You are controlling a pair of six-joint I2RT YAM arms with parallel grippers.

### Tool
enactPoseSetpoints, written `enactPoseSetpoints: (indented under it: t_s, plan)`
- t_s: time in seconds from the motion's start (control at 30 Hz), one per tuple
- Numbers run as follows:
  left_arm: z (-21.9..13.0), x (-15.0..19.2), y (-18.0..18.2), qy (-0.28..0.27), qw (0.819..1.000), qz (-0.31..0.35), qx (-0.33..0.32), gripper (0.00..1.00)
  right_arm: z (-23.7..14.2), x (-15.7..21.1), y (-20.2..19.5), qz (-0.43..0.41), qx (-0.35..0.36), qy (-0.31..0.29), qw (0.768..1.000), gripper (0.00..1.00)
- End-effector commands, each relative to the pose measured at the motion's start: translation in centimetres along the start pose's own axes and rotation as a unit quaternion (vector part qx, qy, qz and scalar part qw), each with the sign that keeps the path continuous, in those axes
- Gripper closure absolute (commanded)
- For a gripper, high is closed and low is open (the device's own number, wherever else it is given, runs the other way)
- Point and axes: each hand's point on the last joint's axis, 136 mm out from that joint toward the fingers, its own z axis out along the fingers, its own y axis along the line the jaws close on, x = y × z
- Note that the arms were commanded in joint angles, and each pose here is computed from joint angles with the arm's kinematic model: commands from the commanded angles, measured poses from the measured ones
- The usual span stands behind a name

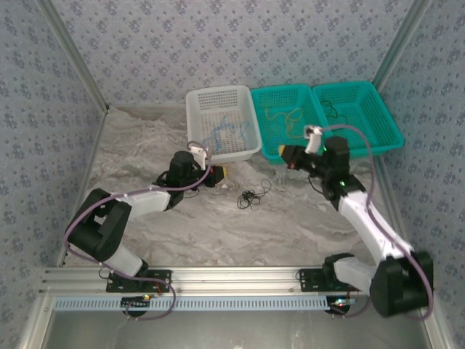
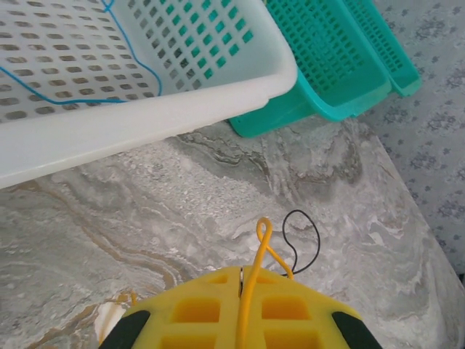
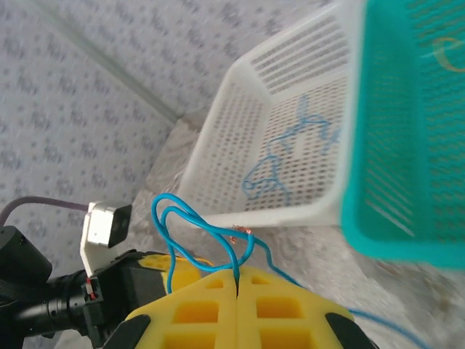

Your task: Untangle the cables

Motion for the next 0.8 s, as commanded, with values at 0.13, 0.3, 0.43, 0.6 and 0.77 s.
enactPoseSetpoints:
  t_s: [0.13,0.3,0.43,0.6,0.77]
  plan:
    - [-0.5,-1.2,-1.0,-0.002,1.0,0.006,-0.002,1.0,11.8,-0.9,1.7,-0.027,-0.039,0.074,0.996,1.0]
    - [-0.7,-0.8,-4.2,0.045,0.996,0.035,0.074,1.0,16.8,-1.1,1.7,-0.016,-0.053,0.098,0.994,0.25]
    - [-1.5,-1.0,-6.6,0.076,0.986,0.073,0.127,1.0,14.3,-0.4,2.1,-0.072,-0.051,0.102,0.991,0.05]
    - [-2.0,-1.8,-8.2,0.101,0.977,0.118,0.147,1.0,8.0,3.8,4.1,-0.131,-0.115,0.15,0.973,0.06]
    - [-2.0,-2.9,-10.3,0.098,0.968,0.125,0.194,1.0,5.3,6.3,5.8,-0.113,-0.156,0.175,0.966,0.16]
